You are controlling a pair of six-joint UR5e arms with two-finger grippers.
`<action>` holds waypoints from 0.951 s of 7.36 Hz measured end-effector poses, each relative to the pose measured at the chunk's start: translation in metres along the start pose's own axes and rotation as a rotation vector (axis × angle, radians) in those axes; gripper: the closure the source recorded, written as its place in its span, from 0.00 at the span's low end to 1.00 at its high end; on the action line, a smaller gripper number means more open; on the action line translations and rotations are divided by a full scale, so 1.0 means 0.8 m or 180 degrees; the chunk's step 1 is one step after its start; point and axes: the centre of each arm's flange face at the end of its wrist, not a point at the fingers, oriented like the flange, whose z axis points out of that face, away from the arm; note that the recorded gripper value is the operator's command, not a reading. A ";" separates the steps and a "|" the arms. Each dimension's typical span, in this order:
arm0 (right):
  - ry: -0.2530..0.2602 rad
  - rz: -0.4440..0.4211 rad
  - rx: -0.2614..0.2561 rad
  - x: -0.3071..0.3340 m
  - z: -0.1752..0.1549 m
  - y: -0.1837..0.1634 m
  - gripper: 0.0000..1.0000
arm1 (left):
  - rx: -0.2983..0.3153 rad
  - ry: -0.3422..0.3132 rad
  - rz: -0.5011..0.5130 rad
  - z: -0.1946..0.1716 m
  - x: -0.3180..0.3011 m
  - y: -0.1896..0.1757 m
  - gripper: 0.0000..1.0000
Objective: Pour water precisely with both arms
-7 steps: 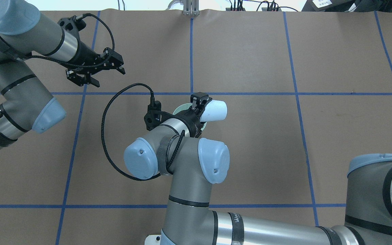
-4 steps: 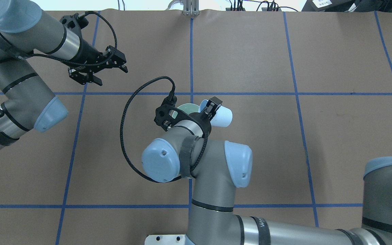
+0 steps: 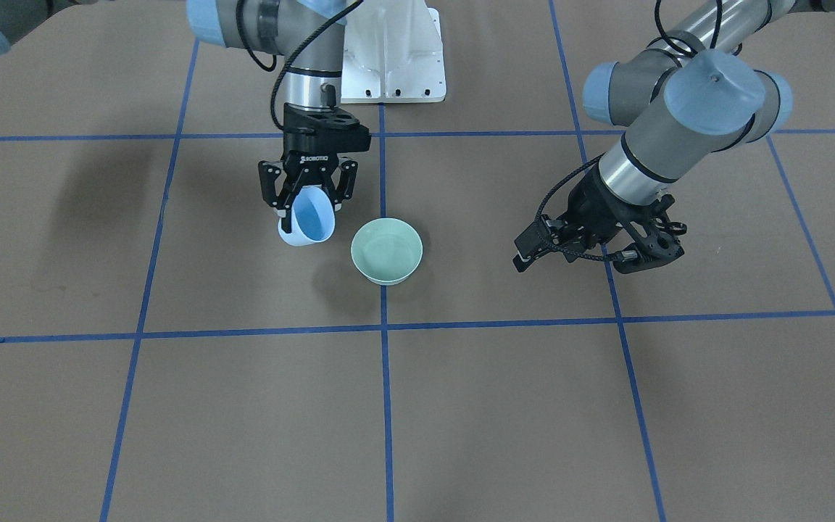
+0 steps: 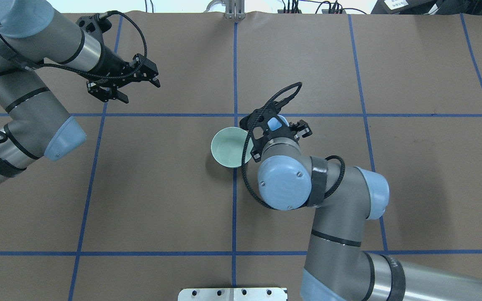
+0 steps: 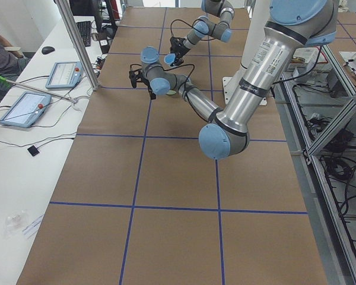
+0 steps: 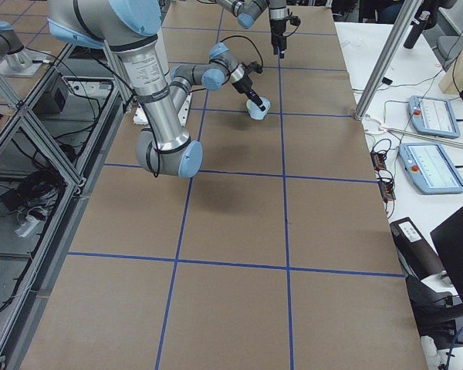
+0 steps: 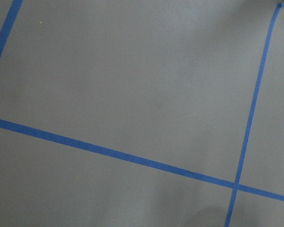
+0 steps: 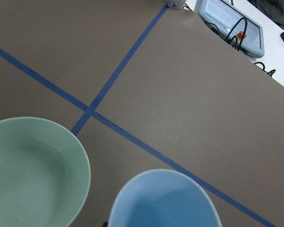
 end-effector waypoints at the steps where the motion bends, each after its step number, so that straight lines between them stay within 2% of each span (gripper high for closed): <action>1: -0.0048 0.0287 -0.0110 0.059 0.007 -0.010 0.87 | 0.0002 0.0005 0.0002 -0.001 0.004 0.000 0.00; 2: -0.0086 0.0492 -0.0181 0.115 0.012 -0.004 0.87 | 0.0005 0.0013 0.0006 -0.002 0.008 0.000 0.00; 3: -0.0100 0.0664 -0.0175 0.163 0.022 0.016 0.87 | 0.0007 0.0015 0.0006 -0.002 0.010 0.000 0.00; 5: -0.0030 0.1110 -0.0101 0.250 0.045 0.067 0.83 | 0.0010 0.0026 0.0013 -0.004 0.014 0.000 0.00; 7: -0.0030 0.1547 0.0077 0.337 0.070 0.148 0.80 | 0.0015 0.0036 0.0019 -0.005 0.018 0.001 0.00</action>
